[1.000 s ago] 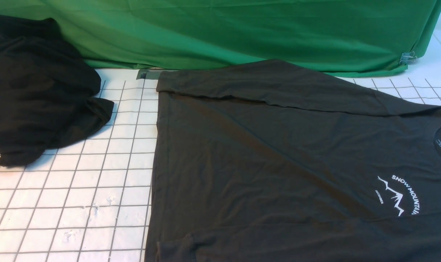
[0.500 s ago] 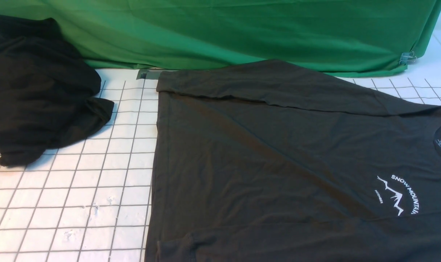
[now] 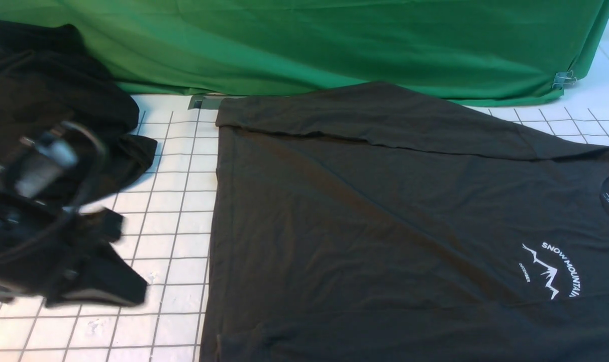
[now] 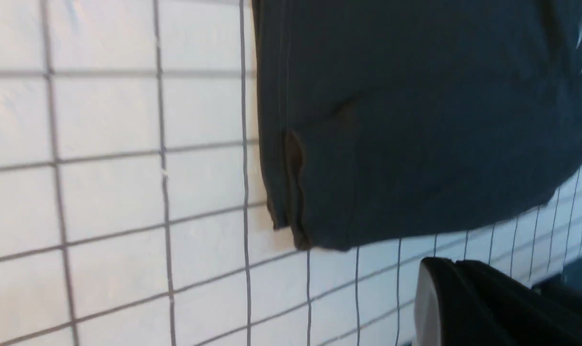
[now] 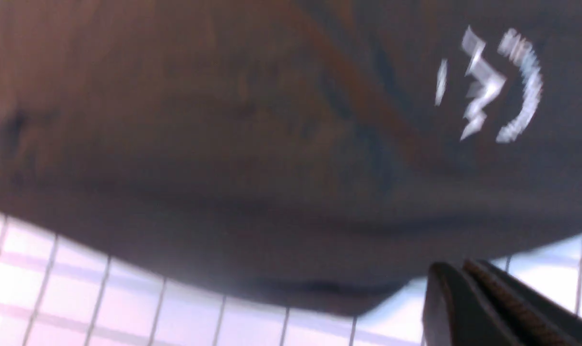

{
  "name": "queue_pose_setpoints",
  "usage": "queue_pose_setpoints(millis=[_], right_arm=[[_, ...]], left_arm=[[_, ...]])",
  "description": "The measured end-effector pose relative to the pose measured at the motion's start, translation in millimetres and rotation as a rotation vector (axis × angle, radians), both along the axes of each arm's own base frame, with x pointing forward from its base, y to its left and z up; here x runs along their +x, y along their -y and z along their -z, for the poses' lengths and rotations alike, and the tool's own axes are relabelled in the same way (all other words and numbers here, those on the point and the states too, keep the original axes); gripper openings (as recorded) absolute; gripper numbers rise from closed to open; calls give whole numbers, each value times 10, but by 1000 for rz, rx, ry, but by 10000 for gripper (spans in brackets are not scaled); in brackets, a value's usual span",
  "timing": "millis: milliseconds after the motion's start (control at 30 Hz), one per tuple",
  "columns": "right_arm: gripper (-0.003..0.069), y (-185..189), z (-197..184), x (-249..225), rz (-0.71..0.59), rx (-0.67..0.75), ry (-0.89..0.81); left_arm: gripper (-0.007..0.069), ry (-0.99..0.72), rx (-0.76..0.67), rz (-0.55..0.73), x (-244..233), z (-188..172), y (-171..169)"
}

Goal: Fold a long-sleeved shirt over a white checkered tablecloth.
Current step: 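Grasp the left edge of the dark T-shirt lying flat on the table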

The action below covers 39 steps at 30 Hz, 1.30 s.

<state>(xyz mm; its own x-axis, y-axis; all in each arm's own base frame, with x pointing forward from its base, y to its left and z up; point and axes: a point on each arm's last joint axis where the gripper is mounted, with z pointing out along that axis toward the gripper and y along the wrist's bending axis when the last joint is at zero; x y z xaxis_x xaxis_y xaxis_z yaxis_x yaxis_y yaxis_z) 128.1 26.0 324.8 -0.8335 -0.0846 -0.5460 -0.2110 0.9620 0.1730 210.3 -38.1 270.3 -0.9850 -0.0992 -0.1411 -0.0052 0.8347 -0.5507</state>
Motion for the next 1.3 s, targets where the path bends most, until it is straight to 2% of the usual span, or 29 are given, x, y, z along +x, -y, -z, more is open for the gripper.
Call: queue_pose_setpoints(millis=[67,233,333,633,800,1033,1200,1300], right_arm=[[24,-4,65,75,-16,-10,-55],[43,-2,67,117,-14,-12,-49],[50,-1,61,122,-12,-12,-42],[85,1,54,135,-8,-13,-26],[100,4,39,162,1,-11,7],[114,5,35,169,4,-11,15],[127,5,34,171,4,-11,18],[135,6,32,173,5,-11,21]], left_arm=[[20,-10,14,81,112,181,244],[49,107,87,173,276,414,657],[92,86,130,201,311,583,804],[301,20,199,194,395,868,851],[358,-12,220,181,460,1051,860],[336,-51,219,178,483,1139,877],[233,-62,215,178,484,1143,883],[143,-77,212,193,488,1141,893]])
